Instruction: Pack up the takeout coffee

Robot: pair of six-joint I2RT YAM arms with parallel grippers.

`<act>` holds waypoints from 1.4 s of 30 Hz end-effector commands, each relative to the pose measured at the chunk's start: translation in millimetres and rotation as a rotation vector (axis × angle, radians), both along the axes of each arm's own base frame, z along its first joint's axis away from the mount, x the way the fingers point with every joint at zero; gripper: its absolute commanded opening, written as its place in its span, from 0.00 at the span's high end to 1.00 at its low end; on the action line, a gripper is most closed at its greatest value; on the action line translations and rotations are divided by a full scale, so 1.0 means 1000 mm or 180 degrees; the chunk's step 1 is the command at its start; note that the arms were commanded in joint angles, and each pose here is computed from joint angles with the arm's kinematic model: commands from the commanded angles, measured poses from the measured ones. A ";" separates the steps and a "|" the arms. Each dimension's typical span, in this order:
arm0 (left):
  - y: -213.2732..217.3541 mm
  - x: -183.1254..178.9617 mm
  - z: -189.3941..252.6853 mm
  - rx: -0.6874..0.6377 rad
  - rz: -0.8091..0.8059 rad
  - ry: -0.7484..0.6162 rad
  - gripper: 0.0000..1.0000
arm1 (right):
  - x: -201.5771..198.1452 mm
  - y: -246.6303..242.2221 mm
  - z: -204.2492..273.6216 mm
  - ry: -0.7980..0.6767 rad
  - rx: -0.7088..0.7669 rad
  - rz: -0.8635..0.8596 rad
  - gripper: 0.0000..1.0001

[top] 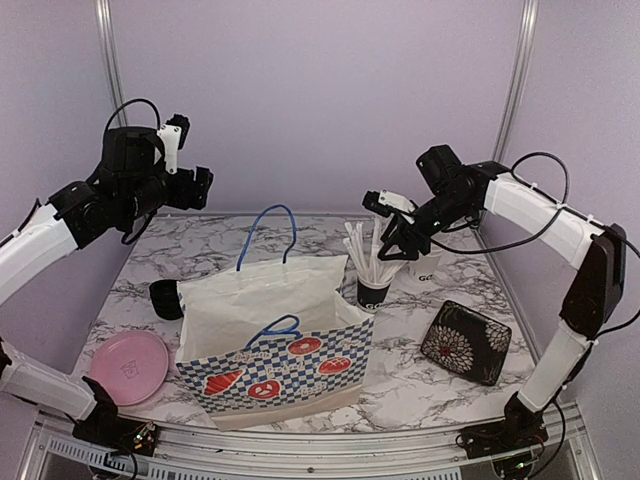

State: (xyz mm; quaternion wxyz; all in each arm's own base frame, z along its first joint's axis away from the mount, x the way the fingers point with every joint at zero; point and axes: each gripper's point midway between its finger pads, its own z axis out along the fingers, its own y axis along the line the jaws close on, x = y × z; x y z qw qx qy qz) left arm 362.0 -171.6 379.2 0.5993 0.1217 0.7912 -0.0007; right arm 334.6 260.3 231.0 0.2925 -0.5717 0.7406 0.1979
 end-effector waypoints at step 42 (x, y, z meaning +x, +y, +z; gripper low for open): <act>-0.015 0.003 -0.004 -0.0261 -0.0376 -0.0189 0.07 | -0.014 0.032 -0.013 0.0057 -0.0320 0.0137 0.79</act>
